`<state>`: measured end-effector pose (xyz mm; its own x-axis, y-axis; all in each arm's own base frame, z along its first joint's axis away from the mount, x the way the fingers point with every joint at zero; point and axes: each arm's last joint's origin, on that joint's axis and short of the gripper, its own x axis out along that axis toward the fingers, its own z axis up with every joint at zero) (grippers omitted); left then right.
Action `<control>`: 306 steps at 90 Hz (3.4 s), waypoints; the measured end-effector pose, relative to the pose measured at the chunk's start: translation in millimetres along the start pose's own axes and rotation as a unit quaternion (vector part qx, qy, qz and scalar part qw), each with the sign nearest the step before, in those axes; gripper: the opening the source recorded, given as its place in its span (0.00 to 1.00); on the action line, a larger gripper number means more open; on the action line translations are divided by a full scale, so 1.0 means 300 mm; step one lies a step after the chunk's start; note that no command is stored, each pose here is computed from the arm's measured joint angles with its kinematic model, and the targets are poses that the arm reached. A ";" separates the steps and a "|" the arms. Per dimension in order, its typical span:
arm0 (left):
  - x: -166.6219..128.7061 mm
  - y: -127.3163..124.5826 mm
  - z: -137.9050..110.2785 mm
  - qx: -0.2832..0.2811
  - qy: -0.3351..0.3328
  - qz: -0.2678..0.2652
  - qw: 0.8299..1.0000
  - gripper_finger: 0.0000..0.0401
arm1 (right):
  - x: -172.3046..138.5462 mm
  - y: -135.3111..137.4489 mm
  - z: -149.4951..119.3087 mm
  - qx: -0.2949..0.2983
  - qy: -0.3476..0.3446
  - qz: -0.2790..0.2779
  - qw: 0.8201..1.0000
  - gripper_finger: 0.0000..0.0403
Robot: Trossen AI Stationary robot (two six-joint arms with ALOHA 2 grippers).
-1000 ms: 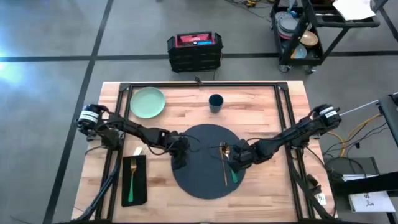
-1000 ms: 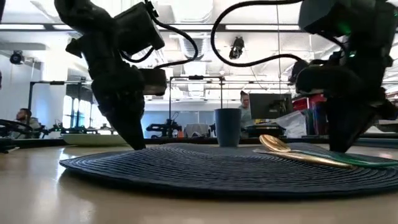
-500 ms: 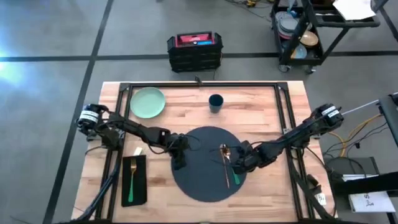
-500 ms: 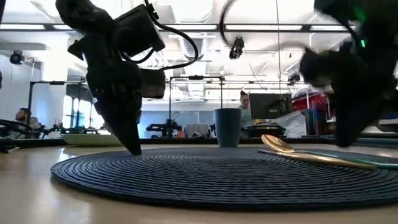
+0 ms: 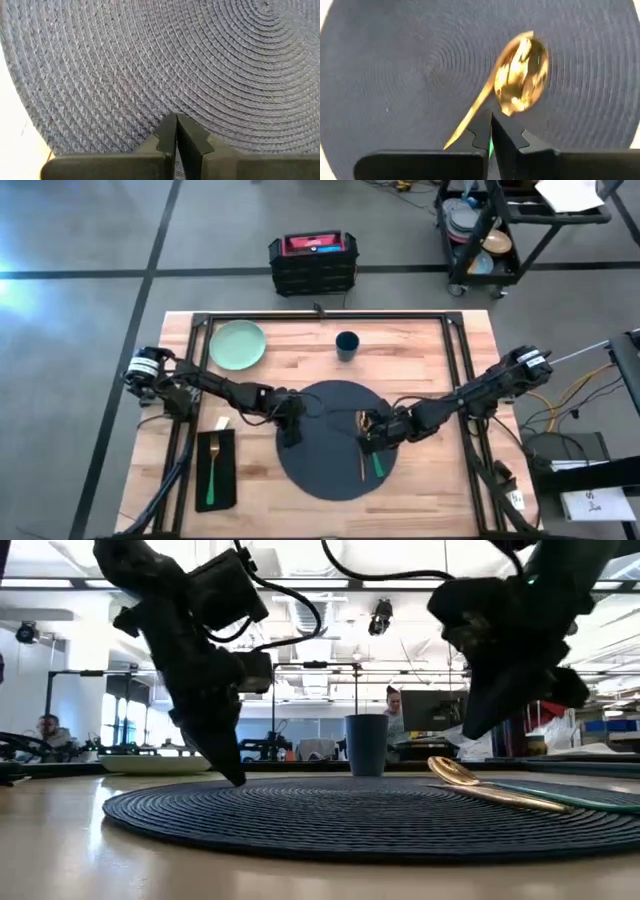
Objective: Set table place
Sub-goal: Adjust the black placemat, then adjust the green spoon on the black placemat, then put the green plate on the black placemat
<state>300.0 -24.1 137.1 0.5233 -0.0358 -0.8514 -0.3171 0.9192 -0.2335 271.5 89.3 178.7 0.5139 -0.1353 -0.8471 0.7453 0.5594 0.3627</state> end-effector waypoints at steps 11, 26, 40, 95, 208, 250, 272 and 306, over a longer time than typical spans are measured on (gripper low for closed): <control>0.012 0.002 0.010 -0.005 0.001 -0.028 1.000 0.00 | 0.006 -0.007 0.020 -0.004 -0.004 -0.005 1.000 0.00; 0.010 -0.001 0.011 -0.004 0.000 -0.036 0.999 0.00 | 0.016 -0.016 0.053 -0.009 -0.012 -0.008 1.000 0.00; 0.006 -0.002 0.014 -0.008 -0.002 -0.038 0.999 0.00 | 0.027 -0.021 0.093 -0.013 -0.018 0.001 1.000 0.00; -0.041 -0.019 0.030 0.008 -0.016 -0.079 0.997 0.00 | 0.128 -0.032 0.117 -0.027 0.035 0.013 0.999 0.00; -0.069 -0.022 0.038 0.009 -0.028 -0.083 0.996 0.00 | 0.124 -0.061 0.108 -0.018 0.042 -0.036 0.998 0.00; -0.069 -0.022 0.039 0.010 -0.028 -0.083 0.996 0.00 | 0.086 -0.033 0.128 -0.028 0.006 -0.003 1.000 0.00; -0.071 -0.022 0.041 0.019 -0.033 -0.084 0.996 0.00 | -0.101 0.093 0.244 -0.088 -0.096 0.082 0.988 0.00; -0.105 0.102 0.102 -0.062 -0.031 0.052 0.996 0.00 | -0.265 0.093 0.324 -0.211 -0.142 -0.053 0.966 0.00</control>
<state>298.1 17.3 171.1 0.5289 0.0838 -0.8445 -0.4652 0.8609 -0.2059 292.8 36.3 294.0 0.5850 -0.3959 -0.7079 0.5911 0.8057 0.0379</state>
